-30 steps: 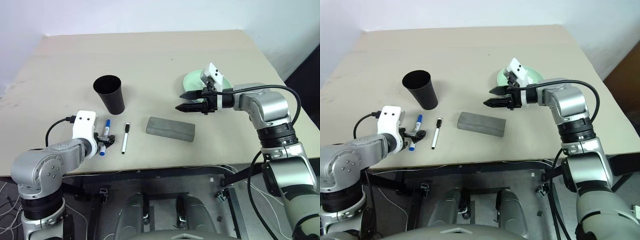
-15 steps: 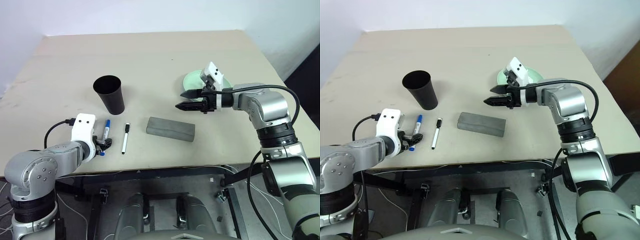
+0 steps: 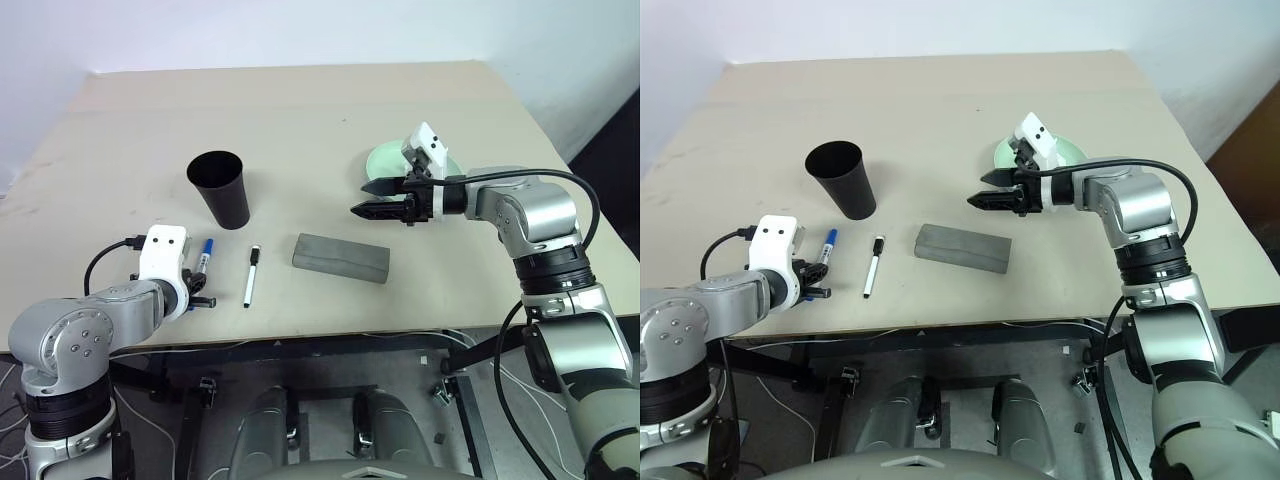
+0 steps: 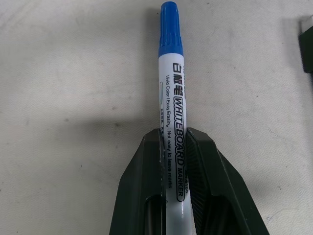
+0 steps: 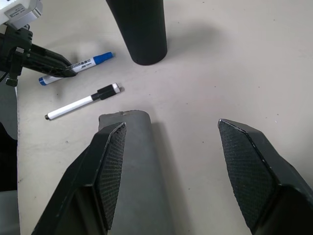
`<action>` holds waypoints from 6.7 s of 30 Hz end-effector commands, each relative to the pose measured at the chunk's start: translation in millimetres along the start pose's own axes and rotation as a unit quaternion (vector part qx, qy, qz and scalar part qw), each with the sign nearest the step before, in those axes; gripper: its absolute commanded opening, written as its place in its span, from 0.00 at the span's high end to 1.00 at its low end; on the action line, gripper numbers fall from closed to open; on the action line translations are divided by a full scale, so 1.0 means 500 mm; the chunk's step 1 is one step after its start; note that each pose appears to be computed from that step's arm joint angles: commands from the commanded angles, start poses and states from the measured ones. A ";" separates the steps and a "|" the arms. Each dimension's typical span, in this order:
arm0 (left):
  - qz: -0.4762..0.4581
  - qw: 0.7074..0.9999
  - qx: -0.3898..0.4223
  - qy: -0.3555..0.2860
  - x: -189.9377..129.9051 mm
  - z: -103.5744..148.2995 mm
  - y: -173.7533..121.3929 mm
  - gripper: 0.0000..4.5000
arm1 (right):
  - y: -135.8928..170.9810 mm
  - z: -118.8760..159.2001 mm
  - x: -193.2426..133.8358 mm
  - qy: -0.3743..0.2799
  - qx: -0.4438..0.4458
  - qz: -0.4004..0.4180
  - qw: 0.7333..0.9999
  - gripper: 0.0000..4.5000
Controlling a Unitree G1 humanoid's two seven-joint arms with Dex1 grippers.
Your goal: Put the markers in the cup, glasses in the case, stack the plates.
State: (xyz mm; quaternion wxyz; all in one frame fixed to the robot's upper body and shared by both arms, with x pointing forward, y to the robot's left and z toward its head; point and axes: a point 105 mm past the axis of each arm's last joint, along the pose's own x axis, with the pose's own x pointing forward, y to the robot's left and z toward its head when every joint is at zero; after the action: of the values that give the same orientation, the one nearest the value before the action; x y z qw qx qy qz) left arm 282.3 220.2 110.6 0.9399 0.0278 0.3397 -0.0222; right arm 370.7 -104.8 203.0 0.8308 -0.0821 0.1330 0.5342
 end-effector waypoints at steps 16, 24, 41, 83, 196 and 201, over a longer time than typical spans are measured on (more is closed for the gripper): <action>0.267 0.943 -0.036 -0.196 -0.077 0.162 0.205 0.94 | 0.013 0.054 0.002 -0.075 -0.063 0.009 0.995 0.29; 0.179 0.873 0.020 -0.453 -0.138 0.314 0.148 0.94 | 0.026 0.076 -0.001 -0.131 -0.064 0.015 0.989 0.29; -0.097 0.813 0.074 -0.569 -0.103 0.356 0.015 0.94 | 0.075 0.063 -0.005 -0.146 -0.033 0.036 0.988 0.29; -0.076 0.869 0.085 -0.482 0.018 0.286 -0.005 0.94 | 0.030 0.061 -0.027 -0.130 -0.083 -0.042 0.987 0.29; -0.123 0.988 0.061 -0.067 -0.028 0.076 -0.100 0.01 | 0.005 0.055 -0.008 -0.137 -0.103 -0.026 0.985 0.29; -0.123 0.989 0.061 -0.048 -0.016 0.069 -0.110 0.01 | 0.007 0.057 -0.009 -0.141 -0.102 -0.030 0.984 0.29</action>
State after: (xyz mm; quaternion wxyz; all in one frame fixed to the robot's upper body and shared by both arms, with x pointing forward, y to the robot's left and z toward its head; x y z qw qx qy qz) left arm 295.5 165.2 139.6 0.9427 0.0363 0.2913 -0.1585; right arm 372.7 -99.6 215.4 0.8450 -0.0880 -0.0101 0.5274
